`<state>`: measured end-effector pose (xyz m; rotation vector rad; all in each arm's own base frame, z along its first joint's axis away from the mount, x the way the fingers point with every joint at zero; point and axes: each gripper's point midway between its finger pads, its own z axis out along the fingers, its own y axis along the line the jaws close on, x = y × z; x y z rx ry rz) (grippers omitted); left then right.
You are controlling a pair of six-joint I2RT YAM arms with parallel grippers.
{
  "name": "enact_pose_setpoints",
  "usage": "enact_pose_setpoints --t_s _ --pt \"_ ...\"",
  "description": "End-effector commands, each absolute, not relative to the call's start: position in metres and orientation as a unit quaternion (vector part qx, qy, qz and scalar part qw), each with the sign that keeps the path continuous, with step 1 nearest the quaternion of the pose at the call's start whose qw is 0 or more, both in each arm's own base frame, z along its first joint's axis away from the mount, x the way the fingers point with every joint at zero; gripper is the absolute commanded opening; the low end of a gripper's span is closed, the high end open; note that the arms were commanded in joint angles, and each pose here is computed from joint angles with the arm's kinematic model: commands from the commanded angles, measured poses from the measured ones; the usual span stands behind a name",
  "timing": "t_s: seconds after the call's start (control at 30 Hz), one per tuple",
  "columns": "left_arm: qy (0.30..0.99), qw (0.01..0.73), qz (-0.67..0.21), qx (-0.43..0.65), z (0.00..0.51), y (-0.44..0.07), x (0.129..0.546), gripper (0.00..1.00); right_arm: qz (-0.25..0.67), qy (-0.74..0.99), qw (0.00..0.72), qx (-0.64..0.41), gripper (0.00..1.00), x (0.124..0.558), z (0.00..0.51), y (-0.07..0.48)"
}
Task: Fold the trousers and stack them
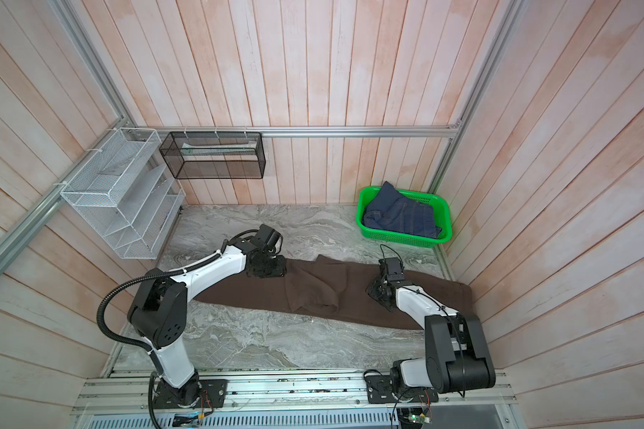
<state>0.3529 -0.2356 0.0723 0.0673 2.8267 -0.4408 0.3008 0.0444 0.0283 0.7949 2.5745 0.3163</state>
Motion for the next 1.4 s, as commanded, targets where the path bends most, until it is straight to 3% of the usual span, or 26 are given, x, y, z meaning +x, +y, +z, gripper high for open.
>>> enact_pose_setpoints --t_s 0.0,0.2,0.67,1.17,1.37 --pt "0.967 0.135 -0.216 -0.006 0.067 -0.245 0.353 0.46 0.113 0.931 0.201 0.284 0.28 0.294 0.022 0.044" --pt "0.953 0.121 -0.279 -0.009 0.062 -0.256 0.351 0.43 0.112 0.931 0.200 0.284 0.28 0.293 0.022 0.044" --pt "0.957 0.081 -0.276 -0.026 0.023 -0.256 0.346 0.41 0.114 0.931 0.201 0.284 0.28 0.294 0.021 0.045" --pt "0.950 0.066 -0.304 -0.022 0.016 -0.267 0.342 0.35 0.106 0.934 0.188 0.286 0.28 0.290 0.005 0.044" --pt "0.952 0.064 -0.299 -0.027 0.009 -0.267 0.343 0.25 0.106 0.934 0.187 0.285 0.28 0.290 0.005 0.044"
